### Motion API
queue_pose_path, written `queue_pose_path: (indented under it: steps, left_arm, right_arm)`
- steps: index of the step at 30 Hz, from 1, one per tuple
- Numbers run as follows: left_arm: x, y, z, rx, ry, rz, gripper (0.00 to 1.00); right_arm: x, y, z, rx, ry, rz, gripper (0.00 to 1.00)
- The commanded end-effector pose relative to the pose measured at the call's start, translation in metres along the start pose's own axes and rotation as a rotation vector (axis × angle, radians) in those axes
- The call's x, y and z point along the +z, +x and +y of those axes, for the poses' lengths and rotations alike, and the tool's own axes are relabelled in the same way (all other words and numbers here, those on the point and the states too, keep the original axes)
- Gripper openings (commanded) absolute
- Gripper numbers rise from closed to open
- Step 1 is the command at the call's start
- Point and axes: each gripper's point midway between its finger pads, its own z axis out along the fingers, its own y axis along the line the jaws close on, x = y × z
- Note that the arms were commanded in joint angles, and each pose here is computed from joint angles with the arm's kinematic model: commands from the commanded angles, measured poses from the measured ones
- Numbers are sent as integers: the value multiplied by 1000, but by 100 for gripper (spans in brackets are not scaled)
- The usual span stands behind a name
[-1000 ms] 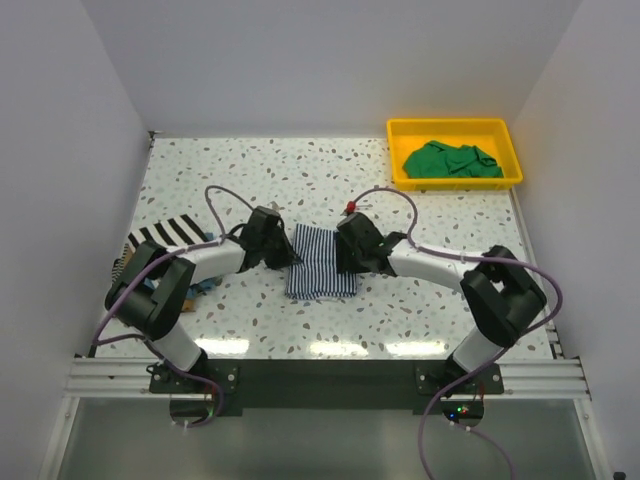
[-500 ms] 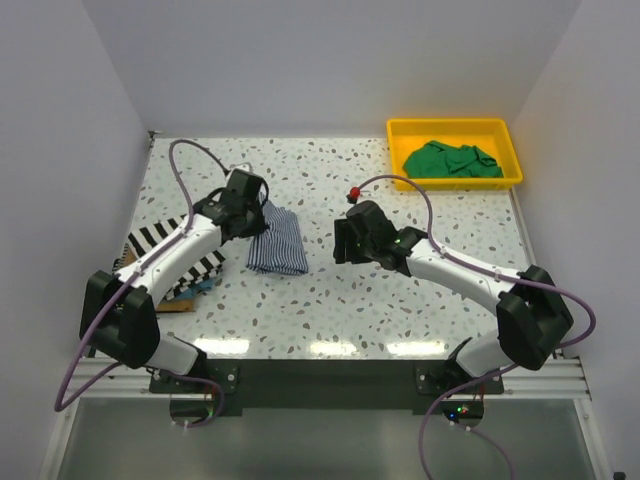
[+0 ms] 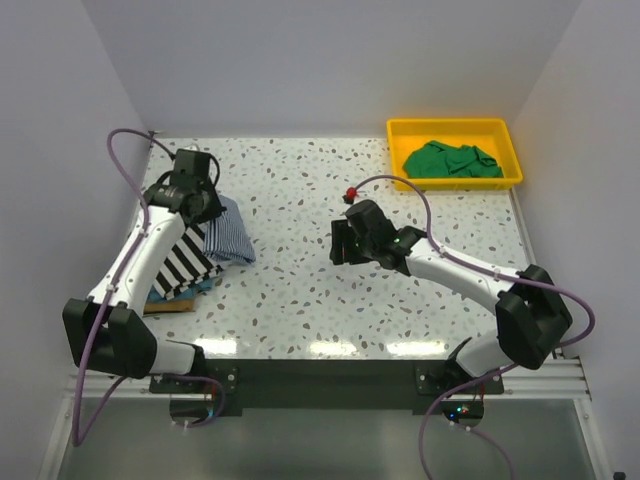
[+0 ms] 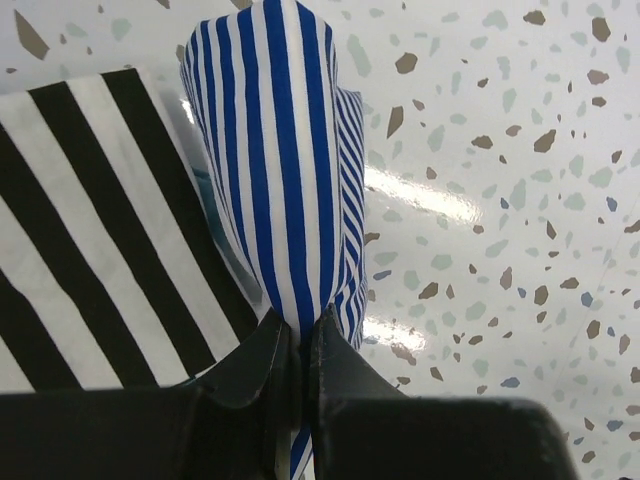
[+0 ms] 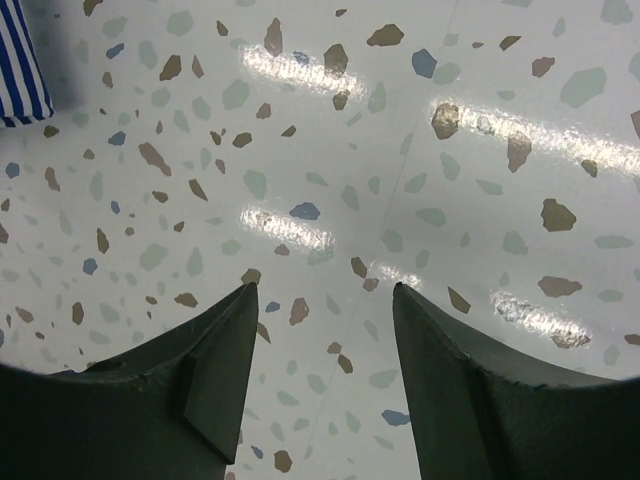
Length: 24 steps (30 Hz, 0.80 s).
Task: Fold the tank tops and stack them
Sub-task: Neatly place the folded tank top to the corner
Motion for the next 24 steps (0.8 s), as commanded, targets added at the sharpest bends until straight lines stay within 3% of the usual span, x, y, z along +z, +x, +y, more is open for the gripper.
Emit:
queue_pose_path:
  steps: [1, 10, 17, 24]
  left_arm:
    - [-23, -25, 14, -18, 14, -57, 0]
    - [-19, -24, 79, -144, -85, -49, 0]
    - [5, 15, 143, -308, -199, 21, 0]
    - [21, 40, 183, -407, -290, 38, 0]
  right_arm:
    - [-3, -21, 19, -11, -61, -45, 60]
    - [4, -16, 25, -5, -93, -19, 59]
    - [8, -10, 26, 1, -107, -1, 59]
    - [12, -1, 25, -1, -108, 23, 59]
